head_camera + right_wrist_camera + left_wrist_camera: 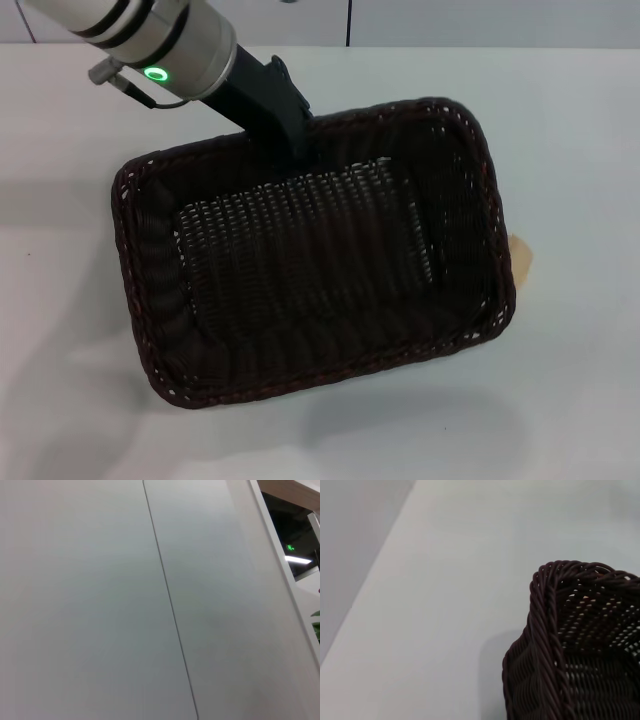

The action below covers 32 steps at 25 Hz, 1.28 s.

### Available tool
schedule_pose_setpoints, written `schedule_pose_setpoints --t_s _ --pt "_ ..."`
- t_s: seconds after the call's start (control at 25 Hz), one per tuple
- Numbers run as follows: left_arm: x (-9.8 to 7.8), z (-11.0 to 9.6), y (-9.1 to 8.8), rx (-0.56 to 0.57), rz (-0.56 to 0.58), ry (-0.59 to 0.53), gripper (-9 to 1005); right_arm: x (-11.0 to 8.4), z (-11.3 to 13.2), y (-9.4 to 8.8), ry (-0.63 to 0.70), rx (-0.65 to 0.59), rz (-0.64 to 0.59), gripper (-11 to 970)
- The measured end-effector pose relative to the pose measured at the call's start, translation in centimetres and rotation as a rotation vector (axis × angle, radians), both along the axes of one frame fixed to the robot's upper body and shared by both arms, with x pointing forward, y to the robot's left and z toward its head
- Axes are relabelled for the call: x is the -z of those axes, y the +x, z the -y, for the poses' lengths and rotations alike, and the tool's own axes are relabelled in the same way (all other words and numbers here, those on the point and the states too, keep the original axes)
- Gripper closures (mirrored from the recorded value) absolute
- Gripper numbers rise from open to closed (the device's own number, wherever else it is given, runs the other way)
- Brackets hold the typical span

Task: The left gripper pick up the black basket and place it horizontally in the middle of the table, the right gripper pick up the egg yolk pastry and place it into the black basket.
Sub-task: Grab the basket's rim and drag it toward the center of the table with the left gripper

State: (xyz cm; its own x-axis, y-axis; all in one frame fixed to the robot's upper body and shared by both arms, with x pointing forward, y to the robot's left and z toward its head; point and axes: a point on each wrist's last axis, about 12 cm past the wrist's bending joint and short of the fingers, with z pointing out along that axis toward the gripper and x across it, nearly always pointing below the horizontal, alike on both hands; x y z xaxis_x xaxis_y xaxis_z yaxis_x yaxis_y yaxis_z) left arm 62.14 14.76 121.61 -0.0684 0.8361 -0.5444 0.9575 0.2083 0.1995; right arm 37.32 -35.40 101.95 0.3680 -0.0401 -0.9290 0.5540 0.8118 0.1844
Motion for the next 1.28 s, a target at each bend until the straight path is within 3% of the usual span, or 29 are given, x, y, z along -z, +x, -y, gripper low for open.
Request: schedule_pose_setpoints --t_s 0.12,0.24,0.44,0.52,0.6,0.72,0.84,1.04,1.28 --pt "0.2 0.2 0.2 0.017 -0.001 0.012 829 0.0 -0.1 0.0 -0.002 -0.005 -0.001 132" --pt "0.9 -0.1 0.7 0.061 0.029 0.101 830 0.0 -0.1 0.0 -0.002 -0.006 0.000 132" --pt "1.0 -0.1 0.8 0.092 0.035 0.120 831 -0.1 -0.1 0.2 -0.003 -0.010 0.003 131" --pt "0.8 0.6 0.6 0.196 0.045 0.138 833 -0.1 -0.2 0.4 -0.003 -0.013 0.006 131" --pt "0.8 0.6 0.6 0.196 0.045 0.138 833 -0.1 -0.2 0.5 -0.003 -0.018 0.007 131" --pt "1.2 1.7 0.4 0.294 0.026 0.141 834 -0.1 -0.3 0.5 -0.005 -0.026 0.005 131" --pt "1.2 1.7 0.4 0.294 0.026 0.141 834 -0.1 -0.3 0.5 -0.005 -0.027 0.004 131" --pt "0.0 3.5 0.9 0.366 0.062 0.140 833 -0.1 -0.3 0.4 -0.004 -0.026 0.003 131" --pt "0.5 3.8 1.3 0.354 0.064 0.143 835 0.0 -0.3 0.4 -0.004 -0.025 0.001 131"
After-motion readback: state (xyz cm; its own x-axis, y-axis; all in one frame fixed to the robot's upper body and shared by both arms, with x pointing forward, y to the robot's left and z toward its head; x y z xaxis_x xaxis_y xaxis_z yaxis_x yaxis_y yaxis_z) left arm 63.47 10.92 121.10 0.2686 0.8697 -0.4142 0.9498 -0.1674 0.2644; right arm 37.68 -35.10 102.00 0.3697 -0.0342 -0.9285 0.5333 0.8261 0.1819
